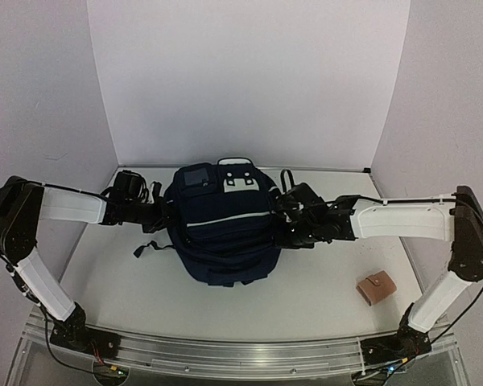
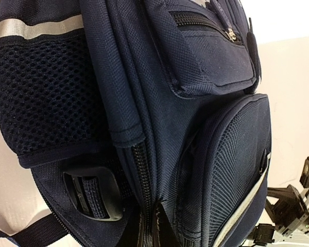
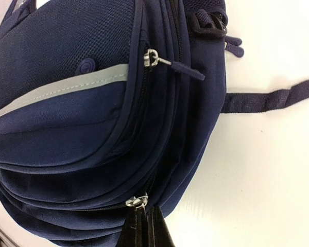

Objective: Pack the student bag
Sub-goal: Zip the student bag at the center of the board.

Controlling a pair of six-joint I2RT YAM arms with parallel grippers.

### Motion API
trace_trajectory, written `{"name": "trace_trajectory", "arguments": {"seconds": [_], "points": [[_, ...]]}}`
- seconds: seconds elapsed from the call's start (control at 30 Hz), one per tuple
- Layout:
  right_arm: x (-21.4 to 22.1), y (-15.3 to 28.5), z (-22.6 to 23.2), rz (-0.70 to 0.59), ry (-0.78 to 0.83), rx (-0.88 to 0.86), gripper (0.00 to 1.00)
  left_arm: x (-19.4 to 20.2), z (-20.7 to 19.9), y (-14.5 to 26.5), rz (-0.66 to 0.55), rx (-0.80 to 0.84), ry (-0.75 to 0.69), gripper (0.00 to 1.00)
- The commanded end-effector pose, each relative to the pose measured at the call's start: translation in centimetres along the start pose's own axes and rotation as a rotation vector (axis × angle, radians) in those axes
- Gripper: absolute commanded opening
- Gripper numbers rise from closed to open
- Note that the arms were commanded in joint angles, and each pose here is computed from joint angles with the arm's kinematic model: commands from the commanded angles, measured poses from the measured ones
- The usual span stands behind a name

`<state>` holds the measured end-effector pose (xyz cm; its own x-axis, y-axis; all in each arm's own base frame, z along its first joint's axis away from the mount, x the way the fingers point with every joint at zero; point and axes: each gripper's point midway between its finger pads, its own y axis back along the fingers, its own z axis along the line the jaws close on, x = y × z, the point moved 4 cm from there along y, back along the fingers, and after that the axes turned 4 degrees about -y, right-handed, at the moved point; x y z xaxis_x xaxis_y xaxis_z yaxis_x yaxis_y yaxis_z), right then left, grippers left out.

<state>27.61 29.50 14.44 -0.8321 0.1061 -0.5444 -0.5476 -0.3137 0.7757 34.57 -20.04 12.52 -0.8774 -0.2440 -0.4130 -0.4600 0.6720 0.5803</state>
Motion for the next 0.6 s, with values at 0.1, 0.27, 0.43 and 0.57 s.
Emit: {"name": "trace_trajectory", "arguments": {"seconds": [0.1,0.27,0.43,0.57], "points": [[-3.9,0.7,-0.6,-0.1,0.073,-0.096,0.0,-5.6,0.5,4.1,-0.146,-0.131,-0.149,0.09],[-4.2,2.2,0.4,-0.136,0.092,-0.198,0.0,-6.8,-2.9,7.5,-0.243,-0.224,-0.307,0.64],[-3.8,2.2,0.5,-0.135,0.065,-0.24,0.0,-5.2,-9.1,8.0,-0.295,-0.245,-0.595,0.77],[-3.6,1.8,0.4,-0.138,0.047,-0.25,0.0,-2.6,-12.9,5.8,-0.236,-0.12,-0.782,0.77]]}}
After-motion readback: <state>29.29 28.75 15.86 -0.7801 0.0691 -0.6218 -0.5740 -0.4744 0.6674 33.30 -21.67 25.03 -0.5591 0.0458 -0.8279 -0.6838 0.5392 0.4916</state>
